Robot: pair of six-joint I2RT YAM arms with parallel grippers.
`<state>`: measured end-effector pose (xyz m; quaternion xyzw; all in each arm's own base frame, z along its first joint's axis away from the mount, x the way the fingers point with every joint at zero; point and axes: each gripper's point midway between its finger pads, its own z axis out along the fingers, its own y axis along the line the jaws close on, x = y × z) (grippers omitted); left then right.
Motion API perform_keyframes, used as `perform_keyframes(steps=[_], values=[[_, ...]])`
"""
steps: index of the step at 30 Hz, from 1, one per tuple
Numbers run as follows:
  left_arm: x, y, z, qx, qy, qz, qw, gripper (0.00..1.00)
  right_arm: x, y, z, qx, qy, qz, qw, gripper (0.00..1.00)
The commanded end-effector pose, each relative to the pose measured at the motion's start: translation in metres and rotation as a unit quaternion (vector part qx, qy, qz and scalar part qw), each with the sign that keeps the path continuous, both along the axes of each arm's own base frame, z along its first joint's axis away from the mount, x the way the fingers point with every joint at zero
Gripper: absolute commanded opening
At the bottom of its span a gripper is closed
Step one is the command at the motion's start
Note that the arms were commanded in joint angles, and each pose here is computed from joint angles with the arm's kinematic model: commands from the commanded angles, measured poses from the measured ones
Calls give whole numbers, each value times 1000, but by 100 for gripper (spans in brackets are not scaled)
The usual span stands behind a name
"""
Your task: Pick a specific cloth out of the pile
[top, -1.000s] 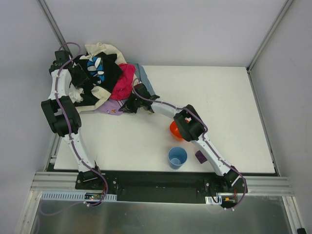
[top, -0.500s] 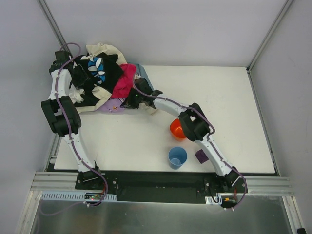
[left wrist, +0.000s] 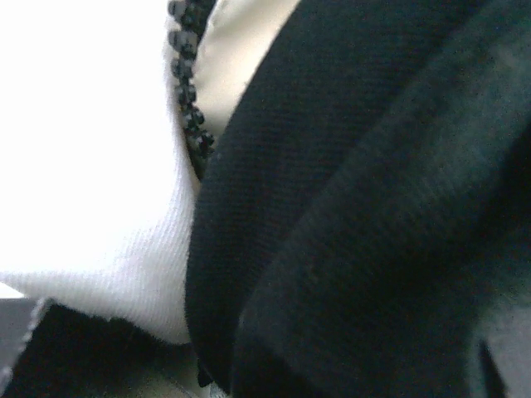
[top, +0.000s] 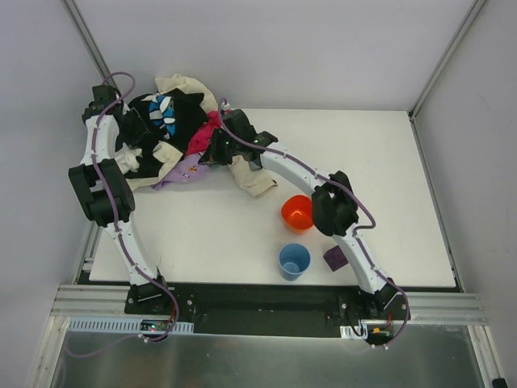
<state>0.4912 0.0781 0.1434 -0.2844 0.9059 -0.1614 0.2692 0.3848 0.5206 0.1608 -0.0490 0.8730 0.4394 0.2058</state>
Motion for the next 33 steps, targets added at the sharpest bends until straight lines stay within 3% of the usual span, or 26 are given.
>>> perform_keyframes(steps=[1,6,7,10,12,16,20,26,33], values=[[-8,-2,-10,-10,22,7,1000,40,-6,-16,151,94,-107,15,990,1],[-6,-9,6,-19,-1,-6,1000,46,-16,-22,135,70,-101,32,992,1],[-7,-11,15,-21,-12,-10,1000,52,-20,-24,124,62,-90,38,993,1],[-11,-14,45,0,-42,-8,999,85,-31,-32,69,24,-49,48,997,1],[-16,-18,65,16,-62,-8,998,98,-37,-40,32,6,-25,44,999,1],[-26,-38,106,44,-108,-42,992,99,-51,-51,-21,-18,16,42,999,1],[-47,-66,118,99,-121,-88,984,99,-68,-62,-61,-33,53,44,997,1],[-82,-129,93,151,-99,-182,967,99,-78,-72,-82,-45,68,43,996,1],[-96,-181,20,175,-16,-268,947,99,-80,-80,-90,-48,72,39,995,1]])
